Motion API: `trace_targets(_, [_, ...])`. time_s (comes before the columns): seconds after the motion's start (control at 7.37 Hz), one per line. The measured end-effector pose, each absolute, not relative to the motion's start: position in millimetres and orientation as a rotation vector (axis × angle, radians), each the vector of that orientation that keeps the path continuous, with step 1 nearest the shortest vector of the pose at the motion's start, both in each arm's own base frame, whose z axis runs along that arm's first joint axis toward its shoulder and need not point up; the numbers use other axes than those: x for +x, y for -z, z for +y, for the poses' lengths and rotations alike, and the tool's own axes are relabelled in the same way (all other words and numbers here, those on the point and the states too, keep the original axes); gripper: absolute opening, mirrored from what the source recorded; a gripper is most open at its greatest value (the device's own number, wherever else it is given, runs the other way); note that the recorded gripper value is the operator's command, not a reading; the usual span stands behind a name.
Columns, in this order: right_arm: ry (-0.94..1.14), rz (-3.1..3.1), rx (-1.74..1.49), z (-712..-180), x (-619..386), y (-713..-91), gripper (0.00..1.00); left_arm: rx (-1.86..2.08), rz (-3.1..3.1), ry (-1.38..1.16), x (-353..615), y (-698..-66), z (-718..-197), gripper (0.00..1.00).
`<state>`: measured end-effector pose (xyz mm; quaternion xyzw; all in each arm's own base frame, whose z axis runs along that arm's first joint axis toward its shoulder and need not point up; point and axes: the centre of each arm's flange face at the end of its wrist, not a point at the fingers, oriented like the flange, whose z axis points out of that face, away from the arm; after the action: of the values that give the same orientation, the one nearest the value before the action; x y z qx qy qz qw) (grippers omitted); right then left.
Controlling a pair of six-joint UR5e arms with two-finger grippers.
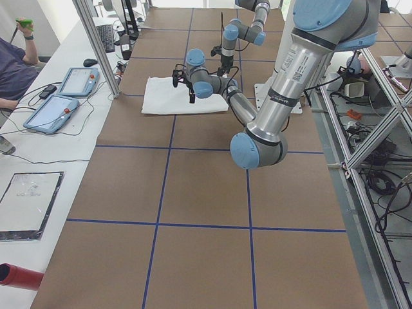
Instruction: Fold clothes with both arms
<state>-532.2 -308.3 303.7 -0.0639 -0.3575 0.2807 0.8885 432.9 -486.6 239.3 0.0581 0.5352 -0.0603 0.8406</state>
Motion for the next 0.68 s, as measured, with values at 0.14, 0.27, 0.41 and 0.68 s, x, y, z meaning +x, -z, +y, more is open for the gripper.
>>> trace_targets(0.14, [-0.582, -0.736, -0.138, -304, -536, -306, 1.00, 0.125, 1.133, 0.126, 433, -238, -486, 1.00])
trace_targets(0.27, [-0.580, -0.729, -0.141, -302, -539, -309, 1.00, 0.127, 1.135, 0.125, 433, -236, -486, 1.00])
trace_targets(0.41, [-0.579, -0.721, -0.142, -302, -543, -311, 1.00, 0.130, 1.137, 0.125, 433, -235, -486, 1.00])
trace_targets(0.68, [-0.579, -0.702, -0.145, -302, -546, -318, 1.00, 0.133, 1.139, 0.124, 434, -232, -486, 1.00])
